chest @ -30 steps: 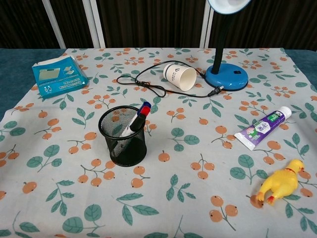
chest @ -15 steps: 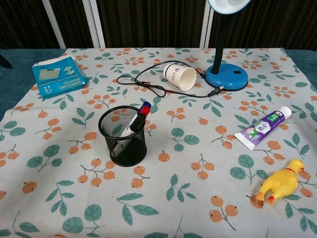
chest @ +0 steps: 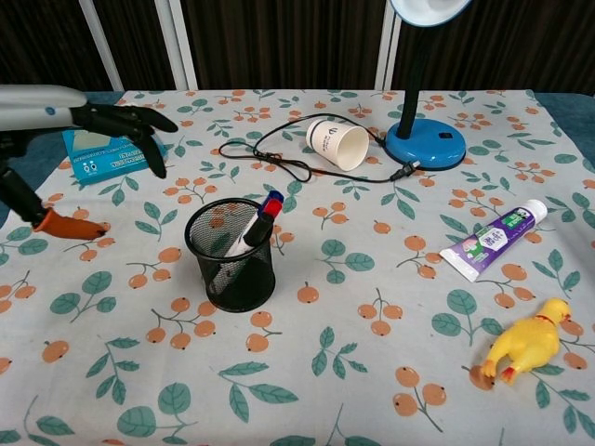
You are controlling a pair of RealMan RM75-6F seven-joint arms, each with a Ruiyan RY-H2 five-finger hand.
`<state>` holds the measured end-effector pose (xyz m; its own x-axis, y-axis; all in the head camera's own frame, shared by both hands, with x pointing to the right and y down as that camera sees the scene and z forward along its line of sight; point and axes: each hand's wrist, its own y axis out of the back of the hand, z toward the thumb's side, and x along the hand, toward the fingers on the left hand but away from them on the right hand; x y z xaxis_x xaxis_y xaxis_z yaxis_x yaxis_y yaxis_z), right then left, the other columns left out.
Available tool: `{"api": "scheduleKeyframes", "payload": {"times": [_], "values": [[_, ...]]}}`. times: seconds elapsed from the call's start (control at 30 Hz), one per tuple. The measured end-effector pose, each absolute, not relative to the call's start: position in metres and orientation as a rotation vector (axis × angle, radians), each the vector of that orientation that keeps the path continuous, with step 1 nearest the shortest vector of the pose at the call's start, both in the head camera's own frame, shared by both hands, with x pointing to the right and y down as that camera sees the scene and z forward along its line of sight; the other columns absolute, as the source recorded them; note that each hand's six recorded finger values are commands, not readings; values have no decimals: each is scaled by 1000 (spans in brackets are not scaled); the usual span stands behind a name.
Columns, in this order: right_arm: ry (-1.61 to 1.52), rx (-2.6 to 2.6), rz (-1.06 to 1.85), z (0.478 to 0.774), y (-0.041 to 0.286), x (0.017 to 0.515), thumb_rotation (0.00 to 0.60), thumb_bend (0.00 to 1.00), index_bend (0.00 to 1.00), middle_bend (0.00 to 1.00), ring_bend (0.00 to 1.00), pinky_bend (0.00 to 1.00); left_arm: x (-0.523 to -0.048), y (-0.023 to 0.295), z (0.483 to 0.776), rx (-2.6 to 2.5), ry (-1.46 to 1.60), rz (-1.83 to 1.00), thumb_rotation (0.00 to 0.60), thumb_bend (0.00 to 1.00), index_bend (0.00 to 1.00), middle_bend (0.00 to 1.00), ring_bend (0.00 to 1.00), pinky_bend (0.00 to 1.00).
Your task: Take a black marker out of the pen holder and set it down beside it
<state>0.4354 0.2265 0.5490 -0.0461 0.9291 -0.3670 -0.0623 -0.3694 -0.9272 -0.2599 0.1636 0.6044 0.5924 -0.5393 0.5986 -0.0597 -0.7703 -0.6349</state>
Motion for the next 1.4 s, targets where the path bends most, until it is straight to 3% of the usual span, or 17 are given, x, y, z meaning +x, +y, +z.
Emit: {"api": "scheduleKeyframes", "payload": {"times": [0.6,1.4], "values": [[-983,-1411,1542,549,226,436,600,145,21,0,66,178,-200,160,632,-2405,439,-1095,600,259,362,0,0,0],[-986,-1417,1544,549,226,437,600,148,21,0,66,178,-177,171,645,-2436,382,-1086,600,259,377,0,0,0]]}}
